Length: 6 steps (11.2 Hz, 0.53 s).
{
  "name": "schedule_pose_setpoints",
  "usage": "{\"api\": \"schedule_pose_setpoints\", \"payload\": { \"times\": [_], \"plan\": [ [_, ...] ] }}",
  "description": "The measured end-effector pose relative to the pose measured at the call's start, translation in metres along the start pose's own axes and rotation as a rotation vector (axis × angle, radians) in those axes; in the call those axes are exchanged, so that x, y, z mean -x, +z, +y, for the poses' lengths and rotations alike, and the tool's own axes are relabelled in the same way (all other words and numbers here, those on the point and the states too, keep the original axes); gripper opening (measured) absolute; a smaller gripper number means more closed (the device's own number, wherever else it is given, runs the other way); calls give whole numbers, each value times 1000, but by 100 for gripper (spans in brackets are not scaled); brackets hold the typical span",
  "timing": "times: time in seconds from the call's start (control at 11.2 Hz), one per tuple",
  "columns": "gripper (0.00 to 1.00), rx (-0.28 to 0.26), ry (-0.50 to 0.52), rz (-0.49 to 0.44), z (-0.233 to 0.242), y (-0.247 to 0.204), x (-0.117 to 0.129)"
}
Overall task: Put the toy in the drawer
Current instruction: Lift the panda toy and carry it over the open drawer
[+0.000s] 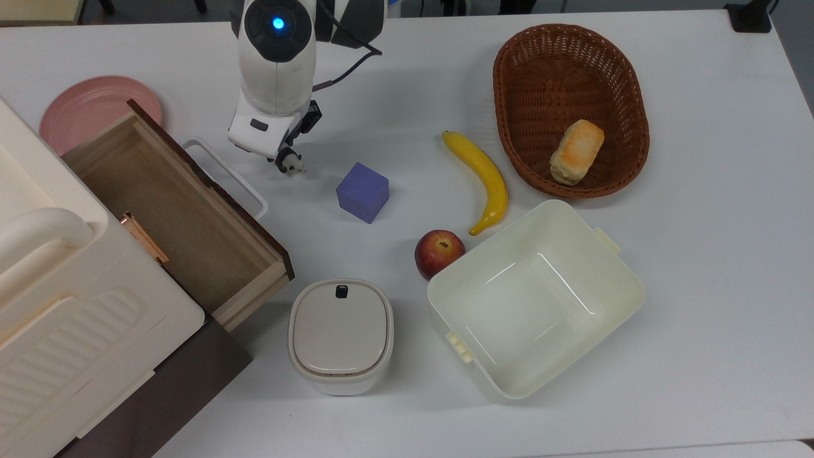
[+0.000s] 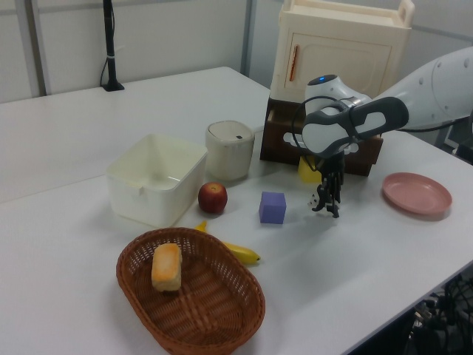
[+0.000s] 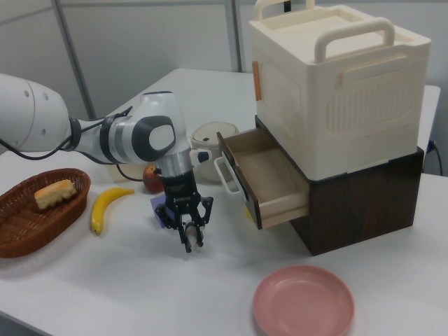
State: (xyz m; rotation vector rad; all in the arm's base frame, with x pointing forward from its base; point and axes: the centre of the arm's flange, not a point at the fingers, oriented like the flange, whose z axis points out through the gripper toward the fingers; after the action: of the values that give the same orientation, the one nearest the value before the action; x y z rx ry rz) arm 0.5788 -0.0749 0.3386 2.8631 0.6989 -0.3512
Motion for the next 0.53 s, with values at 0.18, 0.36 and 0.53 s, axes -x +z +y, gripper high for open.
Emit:
{"api": "schedule_pose_setpoints", "payload": {
  "times": [0.18,0.36,0.53],
  "plan": [
    [40,22,-5,42,-9,-25,-8],
    [40,28,17,115,-20,-63,-13],
    [40,17,60,207,-22,-106,-16]
  ]
}}
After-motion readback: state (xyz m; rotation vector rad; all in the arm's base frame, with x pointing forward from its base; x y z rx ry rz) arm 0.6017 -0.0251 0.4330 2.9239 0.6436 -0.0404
